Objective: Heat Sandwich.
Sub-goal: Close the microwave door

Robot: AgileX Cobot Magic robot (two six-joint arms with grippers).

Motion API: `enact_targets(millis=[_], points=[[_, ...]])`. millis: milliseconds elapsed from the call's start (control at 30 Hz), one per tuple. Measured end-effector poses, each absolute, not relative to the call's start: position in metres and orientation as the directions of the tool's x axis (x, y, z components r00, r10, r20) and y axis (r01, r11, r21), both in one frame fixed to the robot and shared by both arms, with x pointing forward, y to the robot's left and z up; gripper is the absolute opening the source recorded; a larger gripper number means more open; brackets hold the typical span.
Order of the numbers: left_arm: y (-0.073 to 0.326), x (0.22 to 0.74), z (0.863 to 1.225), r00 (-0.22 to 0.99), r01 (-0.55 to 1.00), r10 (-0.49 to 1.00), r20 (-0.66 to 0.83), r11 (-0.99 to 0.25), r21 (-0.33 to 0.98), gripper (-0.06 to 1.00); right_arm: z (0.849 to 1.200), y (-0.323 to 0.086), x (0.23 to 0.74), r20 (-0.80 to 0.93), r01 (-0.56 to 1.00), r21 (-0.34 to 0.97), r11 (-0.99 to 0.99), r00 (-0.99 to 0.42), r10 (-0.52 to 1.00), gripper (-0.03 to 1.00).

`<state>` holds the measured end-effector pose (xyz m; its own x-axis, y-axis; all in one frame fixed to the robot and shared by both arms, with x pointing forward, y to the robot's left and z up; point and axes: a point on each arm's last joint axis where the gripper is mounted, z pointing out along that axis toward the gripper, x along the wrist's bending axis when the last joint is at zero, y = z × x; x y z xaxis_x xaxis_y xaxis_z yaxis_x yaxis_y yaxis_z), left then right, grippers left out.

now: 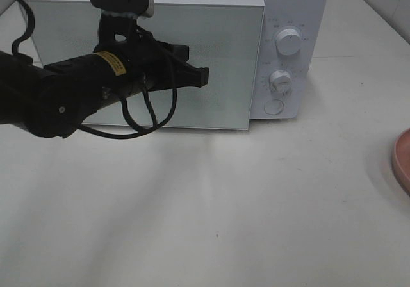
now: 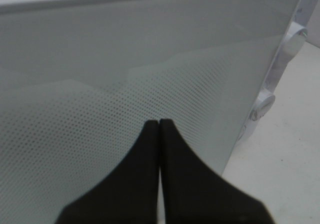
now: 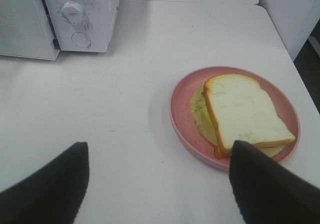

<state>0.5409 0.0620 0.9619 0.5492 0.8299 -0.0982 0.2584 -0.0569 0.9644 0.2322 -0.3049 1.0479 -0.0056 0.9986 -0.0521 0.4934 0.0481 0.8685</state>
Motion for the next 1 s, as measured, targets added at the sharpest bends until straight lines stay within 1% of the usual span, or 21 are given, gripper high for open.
enact_targets(millis=[333,600,900,1000], points=[[0.044,0.563,0.964,0.546,0.255,0.83,-0.111,-0.038,0.966,0.0,1.048,-0.305,0.232,-0.052,0.493,0.869,0.048,-0.006,0.999,0.75],[0.026,0.571,0.956,0.566,0.293,0.817,-0.109,-0.076,0.953,0.0,1.048,-0.305,0.232,-0.052,0.493,0.869,0.048,-0.006,0.999,0.75],[0.016,0.583,0.958,0.563,0.319,0.818,-0.116,-0.085,0.944,0.0,1.048,-0.305,0.232,-0.052,0.492,0.869,0.048,-0.006,0.999,0.75],[0.015,0.587,0.959,0.553,0.321,0.823,-0.127,-0.071,0.944,0.0,1.048,-0.305,0.232,-0.052,0.492,0.869,0.048,-0.006,0.999,0.75]])
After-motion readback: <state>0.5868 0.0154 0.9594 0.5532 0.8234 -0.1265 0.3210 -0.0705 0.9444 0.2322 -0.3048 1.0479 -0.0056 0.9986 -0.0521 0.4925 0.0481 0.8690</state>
